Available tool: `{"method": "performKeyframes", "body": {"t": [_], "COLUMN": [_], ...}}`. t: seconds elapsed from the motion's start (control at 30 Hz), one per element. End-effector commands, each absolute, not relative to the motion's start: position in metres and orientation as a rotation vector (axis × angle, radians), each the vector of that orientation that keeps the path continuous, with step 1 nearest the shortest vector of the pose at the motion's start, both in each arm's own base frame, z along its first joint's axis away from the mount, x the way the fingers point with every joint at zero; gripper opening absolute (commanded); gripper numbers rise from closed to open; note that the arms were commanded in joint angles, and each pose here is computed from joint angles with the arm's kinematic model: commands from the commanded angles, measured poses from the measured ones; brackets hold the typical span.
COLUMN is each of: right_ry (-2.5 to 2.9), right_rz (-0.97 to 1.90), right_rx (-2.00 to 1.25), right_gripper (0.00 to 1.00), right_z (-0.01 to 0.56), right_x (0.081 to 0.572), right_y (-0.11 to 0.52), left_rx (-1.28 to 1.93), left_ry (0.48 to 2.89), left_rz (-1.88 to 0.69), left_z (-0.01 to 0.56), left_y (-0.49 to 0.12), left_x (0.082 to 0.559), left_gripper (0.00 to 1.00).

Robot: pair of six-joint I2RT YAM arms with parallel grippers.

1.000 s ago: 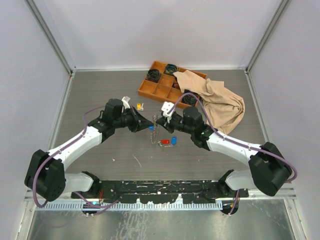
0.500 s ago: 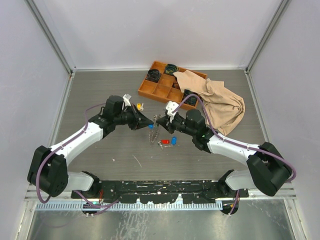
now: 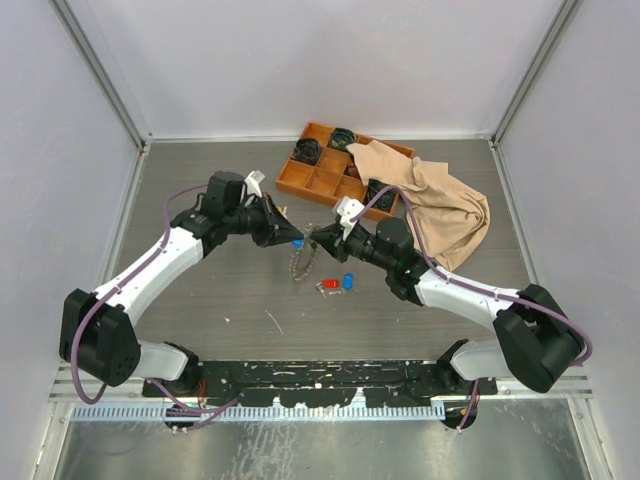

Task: Remove the keys from the keyring

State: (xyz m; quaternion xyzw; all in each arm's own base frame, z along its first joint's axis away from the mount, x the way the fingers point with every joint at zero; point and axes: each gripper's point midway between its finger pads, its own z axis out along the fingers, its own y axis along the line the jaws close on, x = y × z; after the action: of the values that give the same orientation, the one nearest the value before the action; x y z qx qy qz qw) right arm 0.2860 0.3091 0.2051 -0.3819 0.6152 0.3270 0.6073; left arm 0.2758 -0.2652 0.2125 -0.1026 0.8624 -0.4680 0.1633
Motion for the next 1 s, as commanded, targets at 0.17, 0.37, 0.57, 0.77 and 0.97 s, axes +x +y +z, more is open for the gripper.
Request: {"method": "performKeyframes", "body": {"t": [0.17,0.37,0.57,0.77,0.97], "right_ry": [1.388,1.35,1.293,1.29,1.279], "right_rz": [0.766,0.881,0.95,1.126,1.129], "right_rx": [-0.873,-1.039,-1.233,-1.296,-1.256], "right_gripper": [0.28,0.49,0.7,0.72,0.72], "right_z": [0.224,0.234,0.235,0.231,0.239], "right_x": [0.292,0.273,0.255,0.233,0.232], "right_y": [0.309,0.316,0.311,0.316,0.315], "left_rx": [-0.145,-0.088,0.046,0.166,0.238], "left_ry": [2.431,2.46,2.504,2.528,2.524], "left_rz": [-1.332,-1.307,-1.269,-1.283,-1.324], "left_z": [0.237,0.238,0.241,0.246,0.249], "left_y": [-0.262,-0.259,-0.255,-0.256,-0.259], "left_x": [0.281,0.273,0.264,0.255,0.247], "left_gripper": [0.0,0.0,0.0,0.0,0.0]}}
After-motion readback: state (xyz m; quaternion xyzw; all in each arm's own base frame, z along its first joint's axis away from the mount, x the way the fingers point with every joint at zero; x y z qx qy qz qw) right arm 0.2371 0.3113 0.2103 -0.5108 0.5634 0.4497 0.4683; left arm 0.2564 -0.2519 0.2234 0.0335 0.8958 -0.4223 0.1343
